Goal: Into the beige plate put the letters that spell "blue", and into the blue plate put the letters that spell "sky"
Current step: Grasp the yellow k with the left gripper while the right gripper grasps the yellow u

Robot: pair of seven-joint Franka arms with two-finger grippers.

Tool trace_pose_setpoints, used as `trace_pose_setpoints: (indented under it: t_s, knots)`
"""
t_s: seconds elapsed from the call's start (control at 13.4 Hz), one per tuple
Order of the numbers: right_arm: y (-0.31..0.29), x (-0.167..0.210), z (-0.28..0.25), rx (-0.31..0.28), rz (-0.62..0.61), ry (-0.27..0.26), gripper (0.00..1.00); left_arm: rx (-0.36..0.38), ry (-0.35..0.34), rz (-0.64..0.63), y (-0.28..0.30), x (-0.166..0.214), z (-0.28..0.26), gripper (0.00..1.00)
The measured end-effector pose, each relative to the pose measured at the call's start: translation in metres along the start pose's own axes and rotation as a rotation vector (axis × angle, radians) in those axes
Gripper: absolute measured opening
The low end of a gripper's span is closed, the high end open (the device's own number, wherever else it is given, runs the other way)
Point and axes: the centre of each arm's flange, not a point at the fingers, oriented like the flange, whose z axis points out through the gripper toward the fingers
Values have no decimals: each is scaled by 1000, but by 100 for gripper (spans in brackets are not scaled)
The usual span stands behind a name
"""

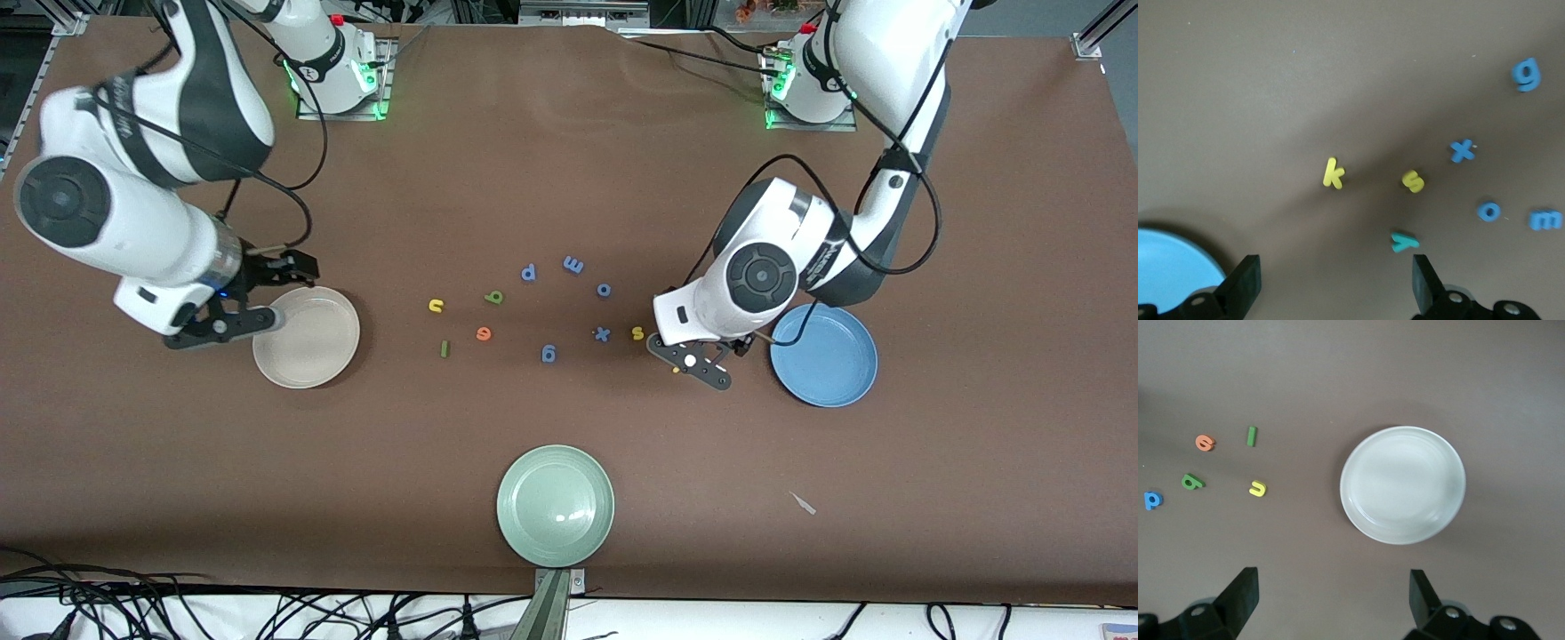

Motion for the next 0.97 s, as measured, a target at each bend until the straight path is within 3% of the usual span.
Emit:
trace_pose_setpoints:
  t_s: [0.22,0.52,0.67,0.82,0.97]
  knots:
    - [-30,22,36,48,70,12,100,11,-24,19,5,4,29,98]
    - [-95,38,88,46,149,56,100,93,10,85,7,16,73,98]
    - [-117,33,122,47,192,75,100,99,51,106,9,19,99,97]
    - [-133,22,153,34,237,70,100,91,72,118,12,16,122,80]
    - [-144,11,179,15,275,71,100,116,69,152,12,14,130,79]
